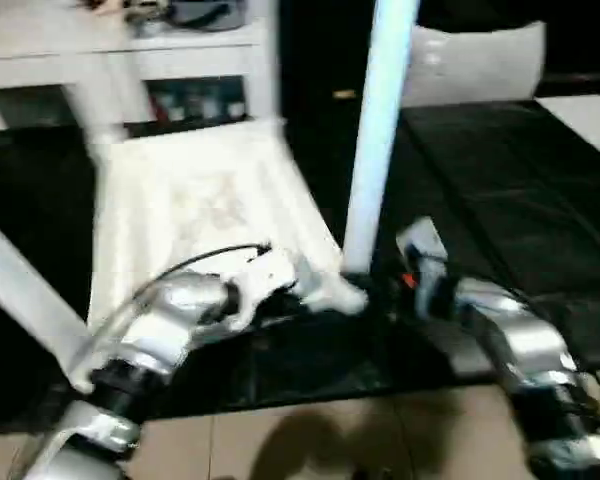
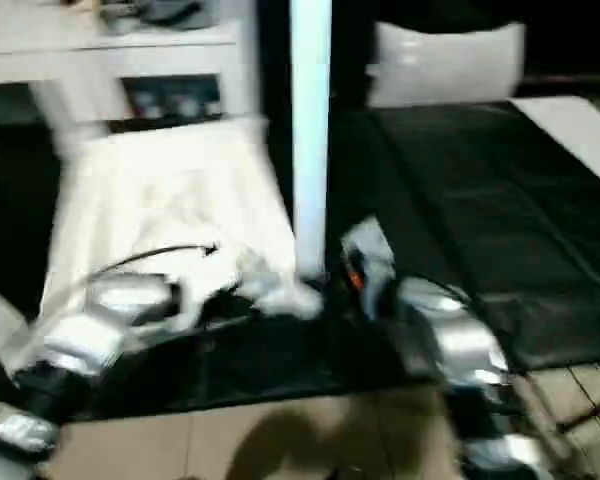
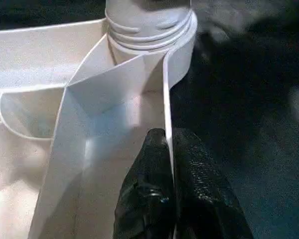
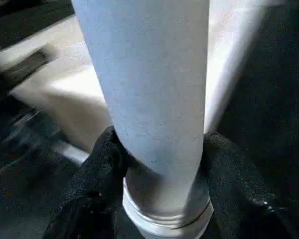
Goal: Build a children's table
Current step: Rotate leg to tighten
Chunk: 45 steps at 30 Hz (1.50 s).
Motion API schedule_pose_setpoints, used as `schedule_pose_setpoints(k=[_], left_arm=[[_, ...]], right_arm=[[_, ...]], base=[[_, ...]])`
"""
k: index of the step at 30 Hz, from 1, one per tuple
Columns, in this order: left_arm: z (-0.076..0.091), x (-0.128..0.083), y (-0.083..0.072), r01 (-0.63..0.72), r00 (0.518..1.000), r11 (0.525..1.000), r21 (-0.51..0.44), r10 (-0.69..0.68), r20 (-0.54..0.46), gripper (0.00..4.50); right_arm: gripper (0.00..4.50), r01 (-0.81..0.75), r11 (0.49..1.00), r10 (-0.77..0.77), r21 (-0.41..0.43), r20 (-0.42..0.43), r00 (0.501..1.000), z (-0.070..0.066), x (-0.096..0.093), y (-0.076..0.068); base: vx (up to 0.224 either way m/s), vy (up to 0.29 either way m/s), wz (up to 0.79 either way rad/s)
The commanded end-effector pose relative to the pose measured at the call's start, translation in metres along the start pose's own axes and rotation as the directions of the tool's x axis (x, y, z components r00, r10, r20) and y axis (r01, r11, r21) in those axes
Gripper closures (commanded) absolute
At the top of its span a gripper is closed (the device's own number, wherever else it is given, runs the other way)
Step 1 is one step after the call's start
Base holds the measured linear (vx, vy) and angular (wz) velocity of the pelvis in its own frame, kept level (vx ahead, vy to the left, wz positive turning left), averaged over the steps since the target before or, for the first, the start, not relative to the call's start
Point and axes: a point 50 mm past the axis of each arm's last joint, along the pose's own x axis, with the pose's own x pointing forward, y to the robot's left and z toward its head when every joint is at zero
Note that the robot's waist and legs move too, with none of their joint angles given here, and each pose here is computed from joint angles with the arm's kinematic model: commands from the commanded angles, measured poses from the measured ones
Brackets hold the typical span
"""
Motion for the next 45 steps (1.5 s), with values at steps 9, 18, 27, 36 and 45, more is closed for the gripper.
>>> schedule_pose_setpoints(k=[9, 18, 27, 36, 45], left_arm=[[0.053, 0.032, -0.024, -0.029, 0.988, 0.998, 0.053, 0.02, 0.152, 4.5], [0.036, 0.009, -0.006, -0.036, 0.995, 0.992, 0.119, 0.025, 0.093, 4.5], [0.017, -0.01, 0.004, 0.116, 0.992, 0.967, 0.225, -0.123, 0.016, 4.5], [0.013, -0.024, -0.005, 0.329, 0.942, 0.887, 0.323, -0.331, -0.051, 4.5], [0.009, -0.027, -0.009, 0.41, 0.91, 0.844, 0.345, -0.405, -0.091, 4.5]], right_arm=[[1.75, 0.138, 0.989, -0.139, 0.06, 0.004, 0.99, -0.005, 0.038, 0.02], [0.91, 0.026, 0.998, -0.023, -0.065, 0.059, 0.998, -0.001, 0.004, 0.002], [0.47, -0.273, 0.935, 0.263, -0.227, -0.072, 0.962, 0.001, -0.039, -0.007], [1.0, -0.513, 0.836, 0.5, -0.197, -0.117, 0.858, 0.007, -0.052, -0.004], [1.61, -0.602, 0.778, 0.584, -0.179, -0.144, 0.799, 0.005, -0.055, 0.0]], base=[[0.0, 0.0, 0.0], [0.0, 0.0, 0.0], [0.0, 0.0, 0.0], [0.0, 0.0, 0.0], [0.0, 0.0, 0.0]])
